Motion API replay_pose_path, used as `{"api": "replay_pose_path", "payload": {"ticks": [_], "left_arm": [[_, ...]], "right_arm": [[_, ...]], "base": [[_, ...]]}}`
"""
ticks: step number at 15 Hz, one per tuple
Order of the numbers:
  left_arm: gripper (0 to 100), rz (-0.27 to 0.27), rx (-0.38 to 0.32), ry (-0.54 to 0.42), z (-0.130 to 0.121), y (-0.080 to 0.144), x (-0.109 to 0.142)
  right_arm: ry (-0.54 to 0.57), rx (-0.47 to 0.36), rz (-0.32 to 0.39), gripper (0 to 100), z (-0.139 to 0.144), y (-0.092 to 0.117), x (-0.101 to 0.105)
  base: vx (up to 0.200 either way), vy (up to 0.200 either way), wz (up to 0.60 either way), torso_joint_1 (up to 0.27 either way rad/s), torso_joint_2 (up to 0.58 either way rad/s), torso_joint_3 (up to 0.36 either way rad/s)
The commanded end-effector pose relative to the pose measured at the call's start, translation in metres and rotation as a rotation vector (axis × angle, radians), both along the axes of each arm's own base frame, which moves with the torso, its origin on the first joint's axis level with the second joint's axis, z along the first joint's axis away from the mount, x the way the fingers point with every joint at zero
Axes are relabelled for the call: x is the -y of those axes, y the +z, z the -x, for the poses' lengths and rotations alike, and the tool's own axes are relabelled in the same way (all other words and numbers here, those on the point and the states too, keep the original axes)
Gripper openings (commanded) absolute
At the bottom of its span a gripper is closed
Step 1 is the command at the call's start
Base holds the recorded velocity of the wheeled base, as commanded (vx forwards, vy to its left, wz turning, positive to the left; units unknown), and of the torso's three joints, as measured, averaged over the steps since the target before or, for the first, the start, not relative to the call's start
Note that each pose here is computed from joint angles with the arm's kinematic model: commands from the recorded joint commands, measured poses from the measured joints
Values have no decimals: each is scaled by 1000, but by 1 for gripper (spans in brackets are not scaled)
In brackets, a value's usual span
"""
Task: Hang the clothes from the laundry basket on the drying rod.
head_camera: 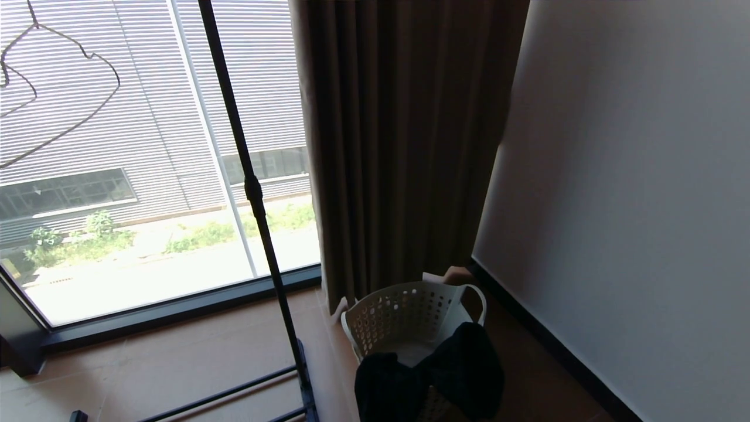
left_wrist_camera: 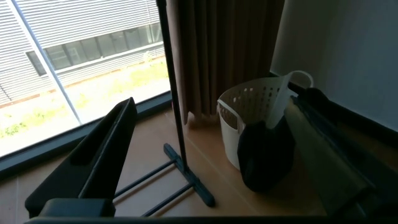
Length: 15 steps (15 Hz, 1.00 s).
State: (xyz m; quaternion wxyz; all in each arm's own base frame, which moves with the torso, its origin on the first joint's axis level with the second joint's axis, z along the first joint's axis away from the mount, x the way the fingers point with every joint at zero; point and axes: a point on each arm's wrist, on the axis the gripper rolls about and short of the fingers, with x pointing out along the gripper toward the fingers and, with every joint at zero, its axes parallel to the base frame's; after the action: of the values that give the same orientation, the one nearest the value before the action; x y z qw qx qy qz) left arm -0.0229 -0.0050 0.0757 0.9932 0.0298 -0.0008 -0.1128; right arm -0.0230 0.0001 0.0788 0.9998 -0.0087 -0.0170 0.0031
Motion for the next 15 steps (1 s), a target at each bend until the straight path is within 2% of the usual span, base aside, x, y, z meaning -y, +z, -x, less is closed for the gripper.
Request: {"api": "replay_pose_path", "payload": {"ticks": [1,7,15], "left_arm": [[100,4,-2,4,0,0,0],[100,-8,0,-1,0,0,0],[100,-4,-2,4,0,0,0]], "right_arm": [[1,-2,-1,100,0,0,0],[1,-2,-1,100,0,0,0],[1,-2,-1,100,0,0,0]], "base": [[0,0,0,0,0,0],[0,0,0,0,0,-13],[0,0,0,3,1,-181]]}}
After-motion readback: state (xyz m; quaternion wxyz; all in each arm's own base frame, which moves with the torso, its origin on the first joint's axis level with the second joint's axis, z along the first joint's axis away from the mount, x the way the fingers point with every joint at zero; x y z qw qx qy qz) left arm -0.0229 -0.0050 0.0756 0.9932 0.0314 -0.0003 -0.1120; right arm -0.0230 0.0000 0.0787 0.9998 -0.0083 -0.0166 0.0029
